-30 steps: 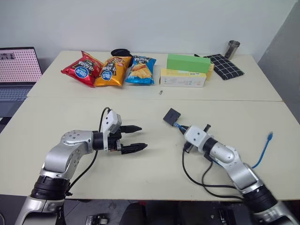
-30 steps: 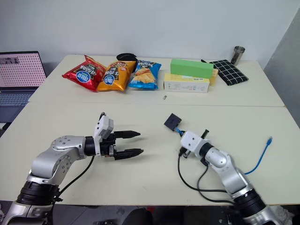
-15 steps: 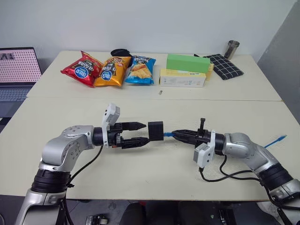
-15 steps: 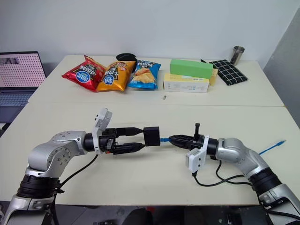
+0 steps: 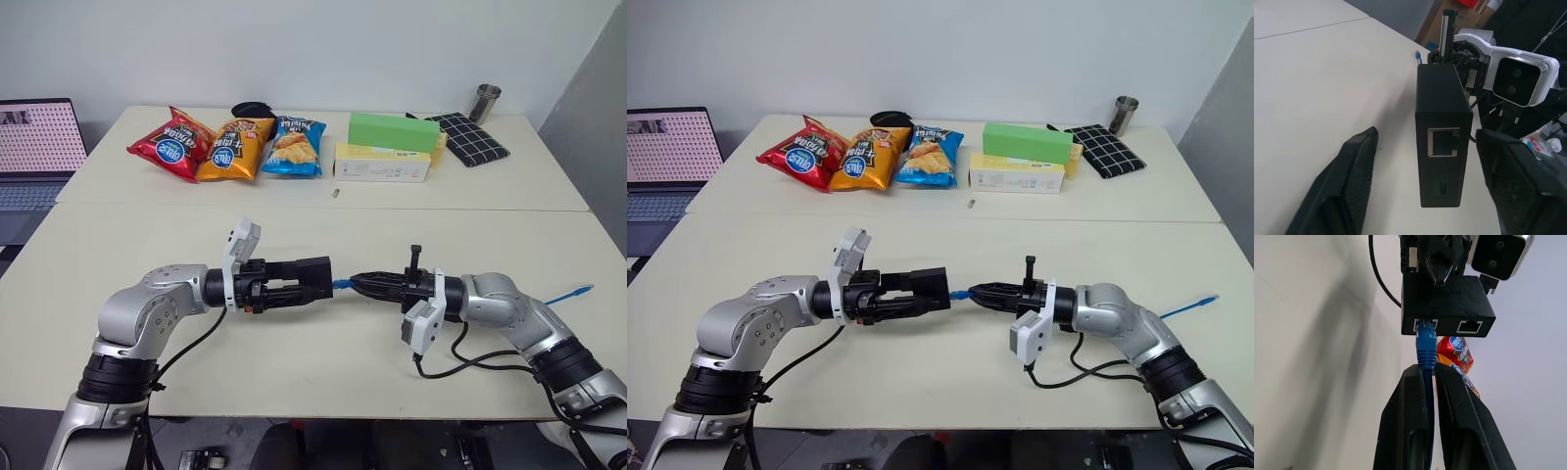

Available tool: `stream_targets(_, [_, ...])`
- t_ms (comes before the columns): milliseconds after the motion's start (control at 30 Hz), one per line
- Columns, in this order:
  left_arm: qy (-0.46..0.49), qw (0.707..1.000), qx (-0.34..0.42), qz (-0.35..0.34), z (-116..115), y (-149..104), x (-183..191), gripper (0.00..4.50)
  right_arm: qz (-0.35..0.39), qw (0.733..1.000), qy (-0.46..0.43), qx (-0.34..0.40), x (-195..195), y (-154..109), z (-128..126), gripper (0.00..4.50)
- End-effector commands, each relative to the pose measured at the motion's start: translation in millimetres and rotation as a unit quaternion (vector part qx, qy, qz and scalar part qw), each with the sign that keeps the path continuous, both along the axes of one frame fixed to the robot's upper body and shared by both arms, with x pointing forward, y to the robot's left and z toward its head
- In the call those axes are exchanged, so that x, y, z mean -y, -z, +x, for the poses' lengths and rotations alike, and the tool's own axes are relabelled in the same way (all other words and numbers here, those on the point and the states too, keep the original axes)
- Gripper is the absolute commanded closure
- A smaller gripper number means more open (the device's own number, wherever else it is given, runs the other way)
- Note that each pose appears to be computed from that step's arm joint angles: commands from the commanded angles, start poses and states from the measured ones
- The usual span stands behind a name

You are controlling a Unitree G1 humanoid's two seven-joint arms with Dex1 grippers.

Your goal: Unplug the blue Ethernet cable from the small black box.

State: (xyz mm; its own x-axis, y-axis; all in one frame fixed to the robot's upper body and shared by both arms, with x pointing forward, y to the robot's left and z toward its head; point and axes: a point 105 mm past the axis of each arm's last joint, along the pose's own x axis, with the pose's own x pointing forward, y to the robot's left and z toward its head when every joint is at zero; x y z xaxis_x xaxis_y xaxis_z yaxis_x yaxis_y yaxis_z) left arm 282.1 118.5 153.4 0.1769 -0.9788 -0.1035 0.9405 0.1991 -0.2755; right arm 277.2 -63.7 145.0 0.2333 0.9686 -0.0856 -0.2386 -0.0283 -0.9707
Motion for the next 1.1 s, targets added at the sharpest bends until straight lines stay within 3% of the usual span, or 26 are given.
stream_targets(33, [0.012, 1.000, 0.025, -0.004, -1.2, -12.2, 2.1, 2.18, 0.022, 0.999, -0.008, 0.031, -0.3, -18.2, -1.7, 4.48])
stream_targets(267, [0.009, 1.000, 0.027, 0.000, 0.8, -10.3, 1.3, 3.70, -0.016, 0.999, -0.023, 0.046, -4.0, -10.4, -4.5, 4.48])
stream_targets(367, [0.010, 1.000, 0.029, 0.006, 0.6, -8.4, 0.5, 3.72, -0.025, 0.998, -0.025, 0.051, -5.2, -9.7, -5.4, 4.48])
stream_targets(400, [0.011, 0.999, 0.029, 0.008, 0.3, -7.6, 0.1, 3.72, -0.028, 0.998, -0.025, 0.047, -5.4, -9.6, -5.6, 3.78])
stream_targets(533, [0.019, 0.999, 0.036, 0.017, -0.7, -5.7, -1.0, 3.72, -0.044, 0.999, -0.022, 0.005, -0.8, -8.8, -8.4, 3.00])
stream_targets(700, [0.038, 0.995, 0.070, 0.055, -2.4, 0.4, -3.4, 3.72, -0.037, 0.986, -0.001, -0.160, 7.1, -14.7, -21.7, 1.86])
stream_targets(767, [0.047, 0.993, 0.086, 0.064, -3.1, 0.6, -3.3, 3.72, -0.001, 0.968, 0.016, -0.250, 5.6, -23.8, -26.3, 1.85])
stream_targets(933, [0.071, 0.989, 0.112, 0.059, -6.2, -8.1, -0.8, 3.72, 0.095, 0.864, 0.040, -0.494, -5.1, -38.2, -31.8, 1.85])
stream_targets(1000, [0.080, 0.988, 0.120, 0.056, -8.4, -12.1, 0.2, 3.72, 0.131, 0.829, 0.043, -0.542, -11.7, -45.6, -27.1, 1.85])
stream_targets(1100, [0.082, 0.988, 0.122, 0.049, -8.6, -17.2, 1.1, 3.72, 0.132, 0.805, 0.051, -0.577, -14.8, -42.6, -25.9, 1.85])
